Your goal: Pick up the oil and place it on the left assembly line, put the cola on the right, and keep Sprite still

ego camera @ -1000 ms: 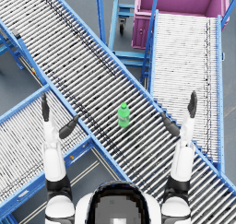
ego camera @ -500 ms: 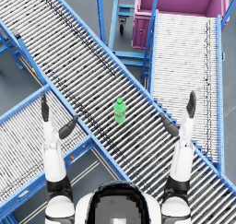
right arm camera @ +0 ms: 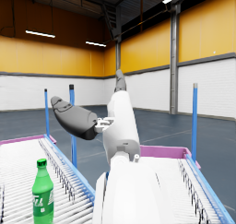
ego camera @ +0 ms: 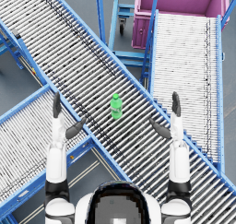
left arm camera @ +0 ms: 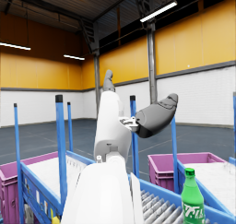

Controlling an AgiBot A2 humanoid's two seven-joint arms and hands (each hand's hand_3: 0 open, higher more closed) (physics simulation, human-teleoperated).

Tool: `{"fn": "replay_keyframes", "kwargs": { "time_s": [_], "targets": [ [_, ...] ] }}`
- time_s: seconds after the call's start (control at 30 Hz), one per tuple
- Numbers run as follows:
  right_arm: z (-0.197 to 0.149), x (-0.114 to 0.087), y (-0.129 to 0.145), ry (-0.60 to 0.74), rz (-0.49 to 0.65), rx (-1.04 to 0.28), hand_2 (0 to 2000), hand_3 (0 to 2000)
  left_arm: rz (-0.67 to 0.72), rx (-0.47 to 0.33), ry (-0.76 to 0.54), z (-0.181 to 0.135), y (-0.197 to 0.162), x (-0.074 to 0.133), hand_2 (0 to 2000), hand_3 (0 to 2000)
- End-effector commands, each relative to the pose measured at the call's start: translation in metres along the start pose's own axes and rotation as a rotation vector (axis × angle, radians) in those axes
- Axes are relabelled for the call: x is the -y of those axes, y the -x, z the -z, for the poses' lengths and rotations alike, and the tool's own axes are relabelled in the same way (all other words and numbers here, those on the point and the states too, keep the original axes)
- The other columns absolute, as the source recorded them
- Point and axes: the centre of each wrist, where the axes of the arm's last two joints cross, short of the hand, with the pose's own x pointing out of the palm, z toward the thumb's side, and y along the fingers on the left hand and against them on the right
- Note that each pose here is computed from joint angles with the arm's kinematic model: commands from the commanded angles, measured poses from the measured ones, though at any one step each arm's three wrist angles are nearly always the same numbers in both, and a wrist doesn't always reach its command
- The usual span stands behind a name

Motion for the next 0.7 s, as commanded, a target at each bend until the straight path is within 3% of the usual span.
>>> {"fn": "replay_keyframes", "kwargs": {
  "time_s": [0.03, 0.37, 0.7],
  "targets": [
    [0.002, -0.001, -0.002, -0.016, -0.018, 0.014, 0, 0, 0.009, 0.018, 0.022, 0.003, -0.002, 0.002, 0, 0],
    [0.027, -0.02, -0.023, -0.204, -0.204, 0.173, 0, 0, 0.086, 0.211, 0.285, 0.039, -0.019, 0.028, 0, 0],
    [0.031, -0.023, -0.026, -0.234, -0.229, 0.198, 0, 0, 0.094, 0.239, 0.327, 0.044, -0.022, 0.032, 0, 0]
  ]
}}
